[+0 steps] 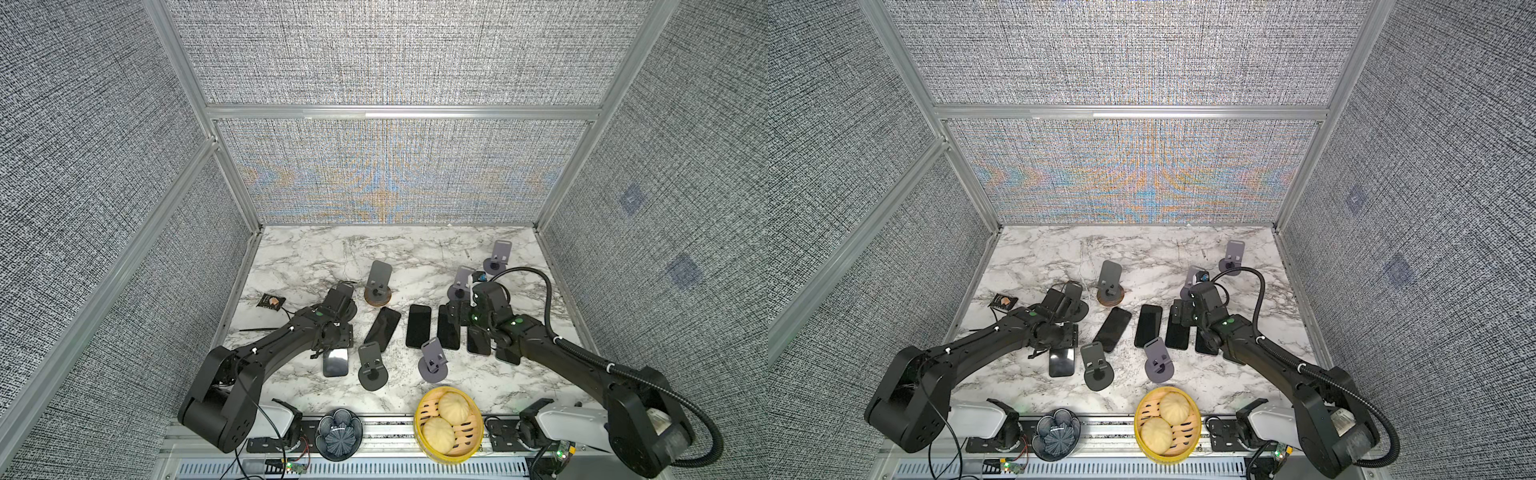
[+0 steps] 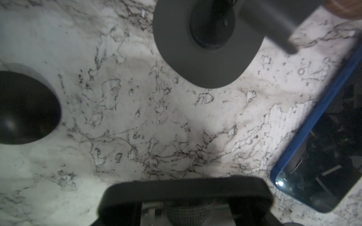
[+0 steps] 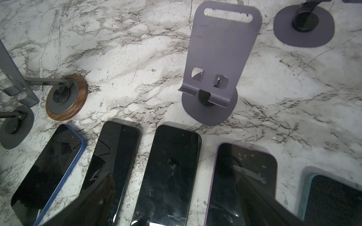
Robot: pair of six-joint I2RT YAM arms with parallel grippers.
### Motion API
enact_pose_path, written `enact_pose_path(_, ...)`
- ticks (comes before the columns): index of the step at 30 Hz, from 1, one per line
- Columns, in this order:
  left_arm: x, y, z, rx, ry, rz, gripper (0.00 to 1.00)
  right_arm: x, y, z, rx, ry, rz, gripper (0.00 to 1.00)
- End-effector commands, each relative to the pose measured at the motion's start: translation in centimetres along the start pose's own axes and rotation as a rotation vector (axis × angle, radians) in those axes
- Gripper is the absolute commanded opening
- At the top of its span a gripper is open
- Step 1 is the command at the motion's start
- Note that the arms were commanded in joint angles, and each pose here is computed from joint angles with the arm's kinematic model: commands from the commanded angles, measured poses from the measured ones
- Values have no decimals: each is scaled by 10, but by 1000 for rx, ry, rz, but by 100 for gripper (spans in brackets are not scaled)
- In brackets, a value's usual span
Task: Remove the phone from the phone stand
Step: Place the phone at the middle-left of the table.
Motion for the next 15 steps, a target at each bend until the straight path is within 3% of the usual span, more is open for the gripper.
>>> enact_pose_path(1,3,3,5,-13,4,-19,63,-3,2,0,-5,-8,3,99)
enact_pose_path(15,12,1,26,-16,60,-48,68,-2,1,2,1,-2,1,99)
Point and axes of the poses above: each gripper's point midway between its finger pads, its own z axis out along the fingers, its own y axis along the line the jaws close on, x = y × z, the point moved 4 cm from there along -z, back along the fingers, and after that the axes turned 15 degrees about z, right-handed, at the moved point
